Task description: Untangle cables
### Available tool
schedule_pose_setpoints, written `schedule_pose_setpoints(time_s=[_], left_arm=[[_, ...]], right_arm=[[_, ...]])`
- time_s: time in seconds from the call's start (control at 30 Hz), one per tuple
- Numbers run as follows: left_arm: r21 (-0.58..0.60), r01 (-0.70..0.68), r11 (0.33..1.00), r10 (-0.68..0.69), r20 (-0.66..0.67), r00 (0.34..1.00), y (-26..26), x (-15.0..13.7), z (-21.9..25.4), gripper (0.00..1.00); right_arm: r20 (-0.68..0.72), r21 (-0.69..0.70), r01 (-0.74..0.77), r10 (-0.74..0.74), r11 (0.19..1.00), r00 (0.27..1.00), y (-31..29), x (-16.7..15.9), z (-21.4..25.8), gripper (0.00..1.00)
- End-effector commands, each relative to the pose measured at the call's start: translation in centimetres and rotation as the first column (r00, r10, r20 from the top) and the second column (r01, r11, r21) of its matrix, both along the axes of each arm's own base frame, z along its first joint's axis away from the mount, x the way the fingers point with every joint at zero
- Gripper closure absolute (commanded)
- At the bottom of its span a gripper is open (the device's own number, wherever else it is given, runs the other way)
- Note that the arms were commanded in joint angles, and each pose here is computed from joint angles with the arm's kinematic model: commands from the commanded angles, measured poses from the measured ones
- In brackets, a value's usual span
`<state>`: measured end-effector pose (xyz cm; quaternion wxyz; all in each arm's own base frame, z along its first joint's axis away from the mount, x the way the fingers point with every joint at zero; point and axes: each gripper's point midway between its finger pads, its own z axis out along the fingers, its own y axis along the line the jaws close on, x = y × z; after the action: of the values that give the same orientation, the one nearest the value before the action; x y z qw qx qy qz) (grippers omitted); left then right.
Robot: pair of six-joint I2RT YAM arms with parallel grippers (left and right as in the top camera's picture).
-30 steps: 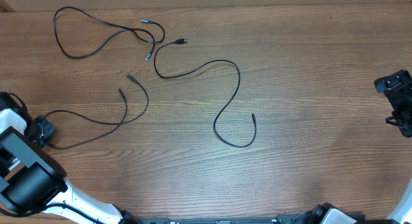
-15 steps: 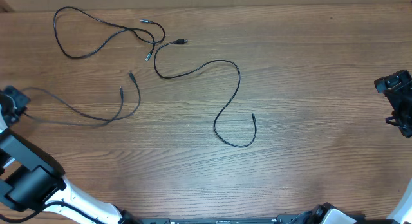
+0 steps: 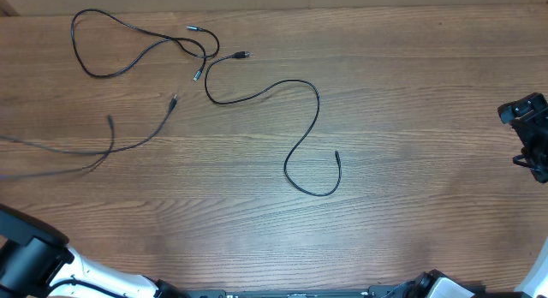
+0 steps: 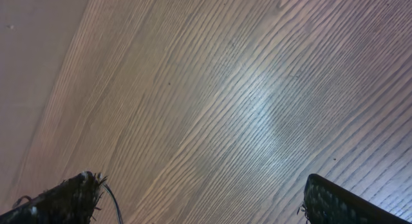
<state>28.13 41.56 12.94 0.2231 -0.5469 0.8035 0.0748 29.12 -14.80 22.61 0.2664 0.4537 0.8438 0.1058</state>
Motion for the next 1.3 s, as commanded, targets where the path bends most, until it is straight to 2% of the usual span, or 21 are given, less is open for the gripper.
schedule_pose_setpoints(time_s=[0.0, 0.03, 0.07, 0.13, 0.33, 0.47, 0.53, 0.6, 0.63, 0.7, 0.77, 0.9, 1.03, 1.27], left_arm=[[0.030, 0.067, 0.997, -0.067, 0.002, 0.998, 0.1, 1.0, 0.7, 0.46], [0.026, 0.074, 0.997, -0.075, 0.013, 0.997, -0.1, 1.3, 0.7, 0.24], [0.019, 0.086, 0.996, -0.086, 0.027, 0.996, -0.3, 1.7, 0.7, 0.12], [0.008, 0.107, 0.994, -0.107, 0.046, 0.993, -0.9, 2.4, 0.8, 0.21], [-0.029, 0.199, 0.980, -0.196, 0.083, 0.977, -3.9, 5.5, 0.7, 0.19], [-0.080, 0.315, 0.946, -0.302, 0.139, 0.943, -8.0, 9.0, 0.7, 0.30], [-0.092, 0.366, 0.926, -0.354, 0.121, 0.927, -10.1, 10.1, 0.4, 0.37], [-0.090, 0.469, 0.879, -0.467, 0.036, 0.883, -12.8, 11.0, -0.2, 0.35], [-0.094, 0.496, 0.863, -0.500, -0.036, 0.865, -14.3, 11.2, -0.8, 0.31], [-0.104, 0.509, 0.854, -0.518, -0.099, 0.850, -15.5, 11.2, -1.4, 0.31], [-0.134, 0.532, 0.836, -0.548, -0.149, 0.823, -17.3, 11.3, -2.5, 0.36], [-0.195, 0.549, 0.813, -0.581, -0.214, 0.785, -19.3, 10.9, -4.8, 0.37], [-0.269, 0.546, 0.793, -0.605, -0.249, 0.756, -20.5, 9.9, -7.8, 0.38], [-0.311, 0.599, 0.738, -0.670, -0.235, 0.704, -21.1, 10.2, -10.6, 0.42]], right_arm=[[0.010, -0.023, 0.000, 0.001, 1.000, 1.000, -0.3, 0.1, 0.5, 0.00], [0.010, -0.023, 0.000, 0.001, 1.000, 1.000, -0.3, 0.1, 0.5, 0.00], [0.010, -0.023, 0.000, 0.001, 1.000, 1.000, -0.3, 0.1, 0.5, 0.00], [0.010, -0.023, 0.000, 0.001, 1.000, 1.000, -0.3, 0.1, 0.5, 0.00], [0.010, -0.023, 0.000, 0.001, 1.000, 1.000, -0.3, 0.1, 0.5, 0.00], [0.010, -0.023, 0.000, 0.001, 1.000, 1.000, -0.3, 0.1, 0.5, 0.00], [0.010, -0.023, 0.000, 0.001, 1.000, 1.000, -0.3, 0.1, 0.5, 0.00], [0.010, -0.023, 0.000, 0.001, 1.000, 1.000, -0.3, 0.1, 0.5, 0.00], [0.010, -0.023, 0.000, 0.001, 1.000, 1.000, -0.3, 0.1, 0.5, 0.00], [0.010, -0.023, 0.000, 0.001, 1.000, 1.000, -0.3, 0.1, 0.5, 0.00], [0.010, -0.023, 0.000, 0.001, 1.000, 1.000, -0.3, 0.1, 0.5, 0.00], [0.010, -0.023, 0.000, 0.001, 1.000, 1.000, -0.3, 0.1, 0.5, 0.00], [0.010, -0.023, 0.000, 0.001, 1.000, 1.000, -0.3, 0.1, 0.5, 0.00], [0.010, -0.023, 0.000, 0.001, 1.000, 1.000, -0.3, 0.1, 0.5, 0.00]])
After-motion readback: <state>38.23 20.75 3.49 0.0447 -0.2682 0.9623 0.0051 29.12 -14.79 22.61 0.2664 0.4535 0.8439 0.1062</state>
